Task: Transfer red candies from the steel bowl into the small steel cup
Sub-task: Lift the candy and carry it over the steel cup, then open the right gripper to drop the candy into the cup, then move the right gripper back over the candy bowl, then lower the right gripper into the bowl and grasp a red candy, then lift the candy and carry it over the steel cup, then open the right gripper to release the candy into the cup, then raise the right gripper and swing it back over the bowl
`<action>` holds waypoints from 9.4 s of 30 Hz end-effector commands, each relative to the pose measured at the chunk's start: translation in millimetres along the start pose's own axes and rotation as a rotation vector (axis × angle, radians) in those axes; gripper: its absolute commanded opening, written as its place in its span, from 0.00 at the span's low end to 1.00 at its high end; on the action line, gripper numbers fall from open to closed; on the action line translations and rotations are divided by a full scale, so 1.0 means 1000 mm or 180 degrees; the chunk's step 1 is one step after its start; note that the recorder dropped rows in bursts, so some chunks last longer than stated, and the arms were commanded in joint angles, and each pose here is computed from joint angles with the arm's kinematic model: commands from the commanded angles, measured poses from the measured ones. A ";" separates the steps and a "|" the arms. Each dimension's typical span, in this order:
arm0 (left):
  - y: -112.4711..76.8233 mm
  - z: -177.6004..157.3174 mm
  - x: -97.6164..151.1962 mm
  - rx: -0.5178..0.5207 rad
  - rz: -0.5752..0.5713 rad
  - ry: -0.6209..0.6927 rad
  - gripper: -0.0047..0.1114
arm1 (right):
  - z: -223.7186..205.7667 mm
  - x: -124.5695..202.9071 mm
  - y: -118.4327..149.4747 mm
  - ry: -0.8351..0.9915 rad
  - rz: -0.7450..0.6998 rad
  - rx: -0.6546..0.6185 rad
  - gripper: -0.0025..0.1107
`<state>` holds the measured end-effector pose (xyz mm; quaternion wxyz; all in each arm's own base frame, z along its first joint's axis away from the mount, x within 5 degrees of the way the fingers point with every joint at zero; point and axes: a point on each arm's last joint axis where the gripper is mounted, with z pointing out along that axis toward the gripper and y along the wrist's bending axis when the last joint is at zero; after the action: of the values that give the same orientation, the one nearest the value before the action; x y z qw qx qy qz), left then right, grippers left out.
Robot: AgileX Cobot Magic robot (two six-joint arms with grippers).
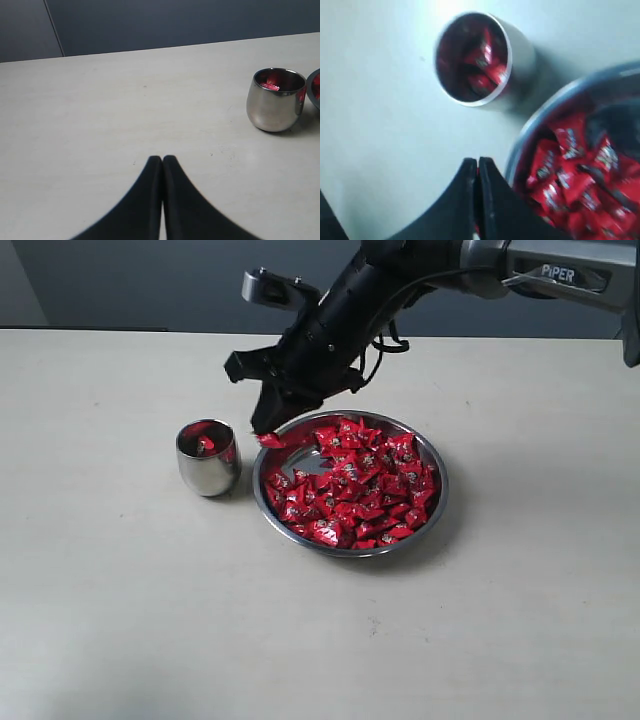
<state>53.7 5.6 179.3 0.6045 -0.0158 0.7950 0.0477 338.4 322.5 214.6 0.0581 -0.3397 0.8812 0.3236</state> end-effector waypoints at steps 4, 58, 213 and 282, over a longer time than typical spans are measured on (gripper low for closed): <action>0.000 -0.001 -0.003 -0.0002 -0.0005 -0.0060 0.04 | 0.020 -0.012 0.019 -0.0451 -0.0135 -0.0161 0.01; 0.000 -0.001 -0.003 -0.0002 -0.0005 -0.0060 0.04 | -0.088 -0.015 0.022 -0.0182 -0.0535 0.1101 0.38; 0.000 -0.001 -0.003 -0.0002 -0.0005 -0.0060 0.04 | -0.016 -0.019 0.041 -0.0500 -0.0820 0.0512 0.45; 0.000 -0.001 -0.003 -0.0002 -0.0005 -0.0060 0.04 | -0.115 0.114 -0.032 -0.1270 -0.0133 0.1638 0.45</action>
<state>53.7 5.6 179.3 0.6045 -0.0164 0.7950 0.0472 283.5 170.0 257.0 0.3228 -0.2731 0.8957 0.1374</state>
